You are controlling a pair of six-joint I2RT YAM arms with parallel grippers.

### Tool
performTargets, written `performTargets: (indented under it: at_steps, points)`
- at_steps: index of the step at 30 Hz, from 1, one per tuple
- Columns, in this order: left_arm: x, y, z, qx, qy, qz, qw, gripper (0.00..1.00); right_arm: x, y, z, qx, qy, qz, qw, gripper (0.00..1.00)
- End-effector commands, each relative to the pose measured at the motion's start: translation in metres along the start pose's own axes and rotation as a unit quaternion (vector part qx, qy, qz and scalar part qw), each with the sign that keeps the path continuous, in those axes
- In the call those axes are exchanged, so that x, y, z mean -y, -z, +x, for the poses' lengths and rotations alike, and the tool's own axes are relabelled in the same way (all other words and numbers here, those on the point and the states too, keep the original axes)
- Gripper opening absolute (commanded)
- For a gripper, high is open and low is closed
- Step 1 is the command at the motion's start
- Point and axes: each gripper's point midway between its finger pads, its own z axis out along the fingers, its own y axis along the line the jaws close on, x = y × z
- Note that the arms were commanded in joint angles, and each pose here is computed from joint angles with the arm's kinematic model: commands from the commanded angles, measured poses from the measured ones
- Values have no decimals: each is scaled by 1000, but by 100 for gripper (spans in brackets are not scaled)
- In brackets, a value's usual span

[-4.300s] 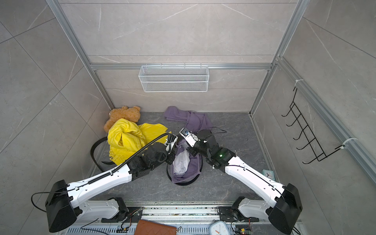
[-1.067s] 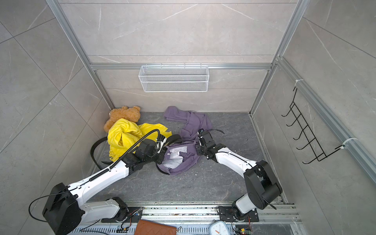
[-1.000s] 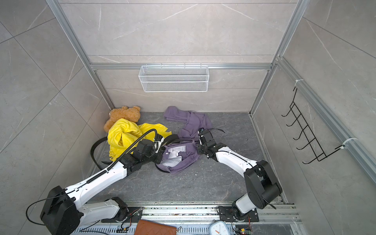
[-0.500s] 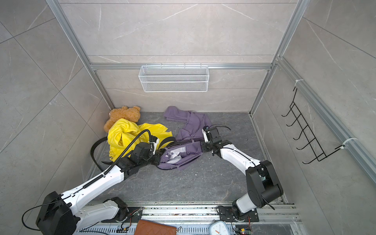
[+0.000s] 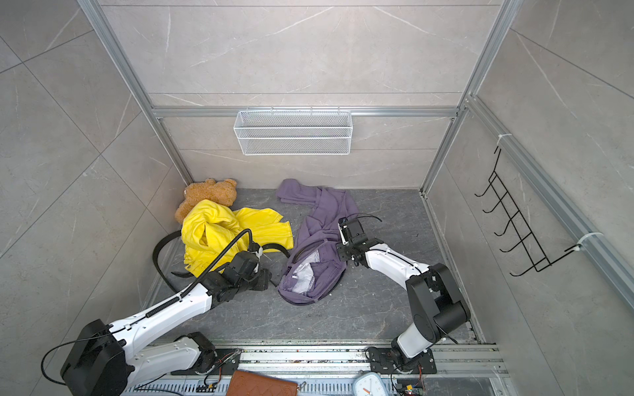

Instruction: Remove the belt from the trousers

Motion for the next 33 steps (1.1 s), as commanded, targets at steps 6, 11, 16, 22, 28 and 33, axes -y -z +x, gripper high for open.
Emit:
performTargets:
  at_steps: [6,11,16,22,28,33]
  points:
    - [-16,-20,4,-75,-1,-88,993,58,7,1,-7,13,0,21,1000,52]
    - [-49,-13,52,-164,40,-175,970,56,10,-1,-6,12,-6,31,999,53]
    - [-53,14,87,-218,118,-181,952,56,20,-3,-8,12,-14,42,999,53]
    - [-8,14,70,-176,150,-64,971,60,-32,19,-25,93,85,-83,989,67]
    - [29,12,14,-121,91,4,989,63,-69,73,-36,197,201,-149,948,83]
    - [40,16,-4,-102,61,25,993,64,-117,102,-27,217,354,-244,876,88]
